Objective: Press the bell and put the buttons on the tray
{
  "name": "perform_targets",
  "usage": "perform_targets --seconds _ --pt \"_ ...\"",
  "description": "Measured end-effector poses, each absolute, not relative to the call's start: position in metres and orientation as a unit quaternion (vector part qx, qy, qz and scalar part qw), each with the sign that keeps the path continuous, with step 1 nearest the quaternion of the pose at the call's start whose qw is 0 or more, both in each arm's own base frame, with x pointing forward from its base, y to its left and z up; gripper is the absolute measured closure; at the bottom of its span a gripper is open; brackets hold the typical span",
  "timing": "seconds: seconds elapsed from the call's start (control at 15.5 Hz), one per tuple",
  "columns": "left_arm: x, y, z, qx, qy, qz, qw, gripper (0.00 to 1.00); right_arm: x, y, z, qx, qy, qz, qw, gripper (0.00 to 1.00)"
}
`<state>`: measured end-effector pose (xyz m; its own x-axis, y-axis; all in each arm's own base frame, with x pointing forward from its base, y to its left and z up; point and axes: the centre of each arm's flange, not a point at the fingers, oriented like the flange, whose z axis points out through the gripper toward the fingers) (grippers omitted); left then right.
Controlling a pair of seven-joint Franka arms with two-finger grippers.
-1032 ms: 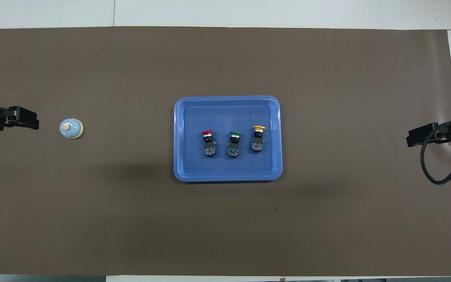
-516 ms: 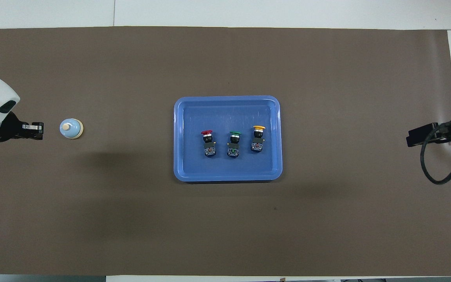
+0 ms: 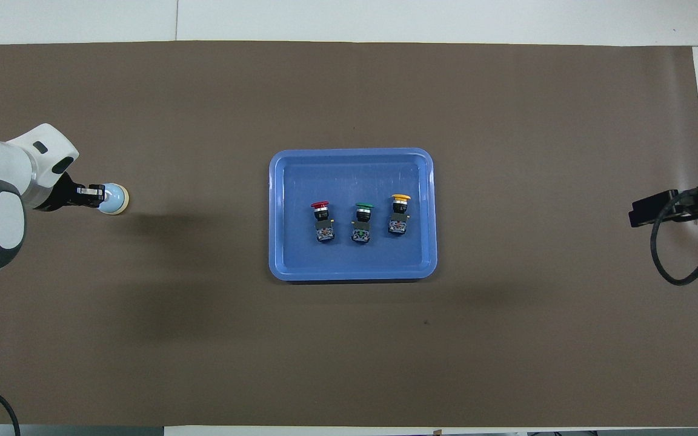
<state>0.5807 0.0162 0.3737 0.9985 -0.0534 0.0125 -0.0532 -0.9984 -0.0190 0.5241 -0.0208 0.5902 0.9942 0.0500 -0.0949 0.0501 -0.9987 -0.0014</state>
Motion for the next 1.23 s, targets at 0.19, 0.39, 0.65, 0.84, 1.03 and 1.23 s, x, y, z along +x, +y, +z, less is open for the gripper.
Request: perform_targets --seconds 0.19,0.39,0.65,0.84,1.03,1.23 --pt "0.585 0.022 0.364 -1.000 0.022 -0.014 0.010 0.99 0.524 -0.021 0.590 0.999 0.025 -0.048 0.000 0.00" --pt "0.588 0.024 0.354 -1.000 0.021 -0.016 0.011 0.99 0.524 -0.021 0.590 0.999 0.025 -0.048 0.000 0.00" --pt "0.593 0.022 0.338 -1.000 0.022 -0.019 0.010 0.99 0.524 -0.021 0.590 0.999 0.025 -0.048 0.000 0.00" --pt "0.594 0.022 0.339 -1.000 0.022 -0.017 0.010 0.99 0.524 -0.021 0.590 0.999 0.025 -0.048 0.000 0.00" --pt "0.602 0.023 0.364 -0.999 0.021 0.023 0.009 0.99 0.524 -0.021 0.590 0.999 0.025 -0.048 0.000 0.00" --pt "0.609 0.021 0.425 -0.999 0.021 0.047 0.008 0.99 0.524 -0.021 0.590 0.999 0.025 -0.047 0.000 0.00"
